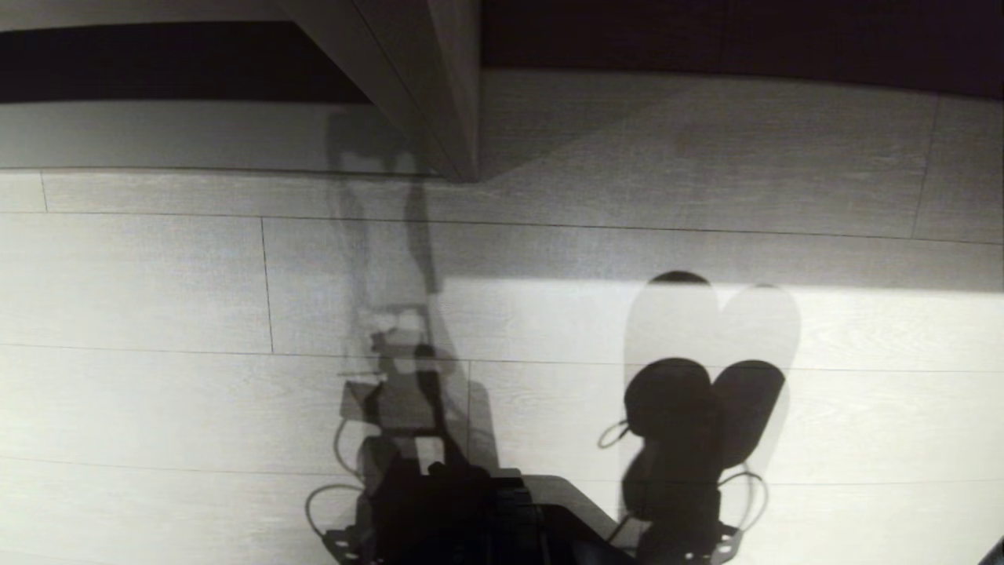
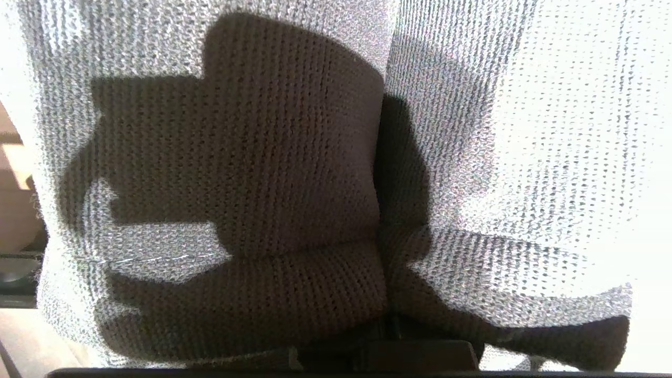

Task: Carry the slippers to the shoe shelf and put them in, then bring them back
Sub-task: Place the slippers into the shoe cabinet

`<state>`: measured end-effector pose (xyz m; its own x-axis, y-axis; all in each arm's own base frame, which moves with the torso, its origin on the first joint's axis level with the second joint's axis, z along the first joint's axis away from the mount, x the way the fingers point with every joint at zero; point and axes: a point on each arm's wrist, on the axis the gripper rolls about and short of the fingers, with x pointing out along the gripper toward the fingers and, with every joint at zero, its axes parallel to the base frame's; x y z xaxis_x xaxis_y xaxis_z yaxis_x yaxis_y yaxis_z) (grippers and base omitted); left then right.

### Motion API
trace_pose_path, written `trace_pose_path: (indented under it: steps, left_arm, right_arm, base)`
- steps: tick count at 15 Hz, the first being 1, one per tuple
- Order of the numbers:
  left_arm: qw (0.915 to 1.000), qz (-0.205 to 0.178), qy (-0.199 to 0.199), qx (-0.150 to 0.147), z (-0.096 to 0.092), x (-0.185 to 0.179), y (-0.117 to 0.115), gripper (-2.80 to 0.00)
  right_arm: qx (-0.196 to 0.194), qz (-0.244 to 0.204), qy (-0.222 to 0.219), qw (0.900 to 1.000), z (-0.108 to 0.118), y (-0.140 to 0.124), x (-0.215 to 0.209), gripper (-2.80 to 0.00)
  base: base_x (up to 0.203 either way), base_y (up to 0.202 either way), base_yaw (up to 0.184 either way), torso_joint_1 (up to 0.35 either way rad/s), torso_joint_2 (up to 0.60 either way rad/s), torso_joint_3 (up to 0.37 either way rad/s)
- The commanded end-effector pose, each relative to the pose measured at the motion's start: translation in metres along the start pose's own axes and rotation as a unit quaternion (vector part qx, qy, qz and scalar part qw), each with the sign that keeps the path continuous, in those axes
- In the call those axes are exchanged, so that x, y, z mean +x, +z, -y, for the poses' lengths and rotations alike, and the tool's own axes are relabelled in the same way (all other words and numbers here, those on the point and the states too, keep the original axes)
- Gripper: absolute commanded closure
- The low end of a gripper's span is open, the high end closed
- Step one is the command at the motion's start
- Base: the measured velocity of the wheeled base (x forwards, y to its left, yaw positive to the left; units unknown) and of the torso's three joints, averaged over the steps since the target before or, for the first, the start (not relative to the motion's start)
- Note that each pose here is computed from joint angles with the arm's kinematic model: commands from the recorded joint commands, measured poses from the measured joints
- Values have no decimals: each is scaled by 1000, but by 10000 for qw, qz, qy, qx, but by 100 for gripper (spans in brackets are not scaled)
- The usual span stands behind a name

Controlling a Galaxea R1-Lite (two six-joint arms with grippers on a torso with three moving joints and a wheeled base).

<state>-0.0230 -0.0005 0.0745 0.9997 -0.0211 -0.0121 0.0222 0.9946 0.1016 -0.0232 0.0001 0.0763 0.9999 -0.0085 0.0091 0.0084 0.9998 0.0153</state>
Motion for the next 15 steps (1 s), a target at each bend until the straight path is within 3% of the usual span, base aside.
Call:
trace_pose_path:
  steps: [1, 15]
  left_arm:
    - [10000, -1, 5, 4, 0, 0, 0, 0]
    - [10000, -2, 5, -87, 0, 0, 0, 0]
  right_arm:
    - [0, -7, 0, 10000, 0, 0, 0, 0]
    - [0, -7, 4, 10000, 0, 0, 0, 0]
  base:
    - [0, 0, 0, 0, 0, 0]
    - [0, 0, 0, 2, 3, 164]
